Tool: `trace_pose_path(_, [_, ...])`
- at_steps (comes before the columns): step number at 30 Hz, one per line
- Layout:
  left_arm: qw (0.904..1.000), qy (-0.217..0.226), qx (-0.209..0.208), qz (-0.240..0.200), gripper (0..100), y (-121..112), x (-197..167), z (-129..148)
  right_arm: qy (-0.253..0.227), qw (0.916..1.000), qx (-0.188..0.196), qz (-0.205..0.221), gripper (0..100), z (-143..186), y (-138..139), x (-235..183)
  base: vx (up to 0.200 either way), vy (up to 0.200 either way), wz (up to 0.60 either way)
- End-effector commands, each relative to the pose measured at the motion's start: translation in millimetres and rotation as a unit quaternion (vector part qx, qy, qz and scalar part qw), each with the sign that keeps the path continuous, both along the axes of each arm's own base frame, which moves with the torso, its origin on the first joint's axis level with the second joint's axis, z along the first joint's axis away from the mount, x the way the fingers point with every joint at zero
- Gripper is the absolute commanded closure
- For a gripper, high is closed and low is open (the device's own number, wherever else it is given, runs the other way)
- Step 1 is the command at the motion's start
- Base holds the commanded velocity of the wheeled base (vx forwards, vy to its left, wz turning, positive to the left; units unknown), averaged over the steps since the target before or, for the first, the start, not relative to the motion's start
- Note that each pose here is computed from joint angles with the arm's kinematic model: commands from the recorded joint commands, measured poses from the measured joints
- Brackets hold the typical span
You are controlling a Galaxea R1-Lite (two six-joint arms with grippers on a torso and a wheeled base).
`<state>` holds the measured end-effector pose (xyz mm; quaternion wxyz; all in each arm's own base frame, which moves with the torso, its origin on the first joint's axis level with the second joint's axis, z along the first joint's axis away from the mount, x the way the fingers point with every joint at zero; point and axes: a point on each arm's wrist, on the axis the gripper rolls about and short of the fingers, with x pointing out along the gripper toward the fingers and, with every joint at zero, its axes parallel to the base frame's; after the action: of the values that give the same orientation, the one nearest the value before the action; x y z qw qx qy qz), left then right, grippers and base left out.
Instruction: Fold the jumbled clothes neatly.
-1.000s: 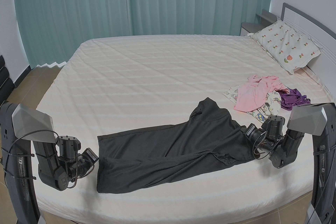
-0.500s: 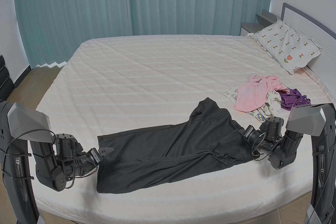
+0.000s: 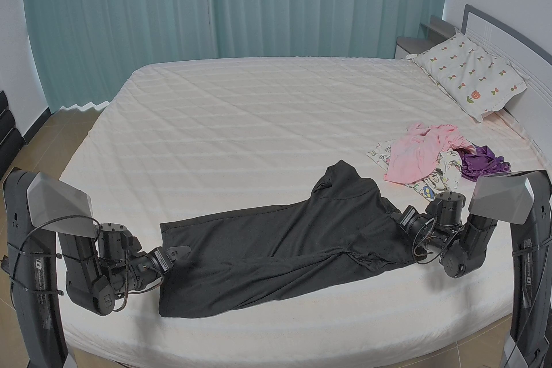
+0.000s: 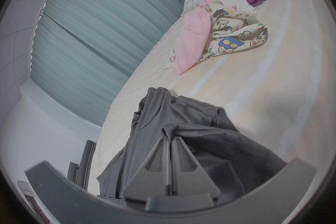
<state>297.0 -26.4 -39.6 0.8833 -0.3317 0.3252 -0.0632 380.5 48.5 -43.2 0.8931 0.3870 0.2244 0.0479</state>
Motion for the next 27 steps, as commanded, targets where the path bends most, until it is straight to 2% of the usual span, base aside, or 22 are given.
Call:
trace_pose_path(1, [0.9999,0.006,0.009,-0.005,0,-2,-2,-13,0.002,1.0000,0.000,0.004,100,-2,3,0,0.000,0.000,0.00])
trace_pose_path(4, [0.9997,0.006,0.023,-0.005,0,-4,-3,-19,0.002,1.0000,0.000,0.005,100,-2,4,0,0.000,0.000,0.00])
trace_pose_path(5, [0.9996,0.006,0.026,-0.004,100,-4,-3,-19,0.002,1.0000,0.000,0.005,100,-2,4,-1,0.000,0.000,0.00])
trace_pose_path(8, [0.9969,0.014,0.073,0.023,100,-4,-8,-25,0.003,1.0000,-0.001,0.004,100,-3,4,-1,0.000,0.000,0.00])
trace_pose_path(12, [0.9944,0.026,0.096,0.036,100,-2,-16,-26,0.001,1.0000,-0.001,0.002,100,-2,2,0,0.000,0.000,0.00])
trace_pose_path(21, [0.9938,0.003,0.097,0.054,100,2,-20,-21,-0.013,0.9999,0.000,0.000,100,2,1,0,0.000,0.000,0.00])
trace_pose_path(24, [0.9943,0.000,0.090,0.058,100,2,-18,-19,-0.018,0.9998,0.001,0.001,100,1,2,-1,0.000,0.000,0.00])
trace_pose_path(27, [0.9962,-0.012,0.062,0.060,100,-1,-13,-14,-0.018,0.9998,0.001,0.005,100,0,4,-1,0.000,0.000,0.00])
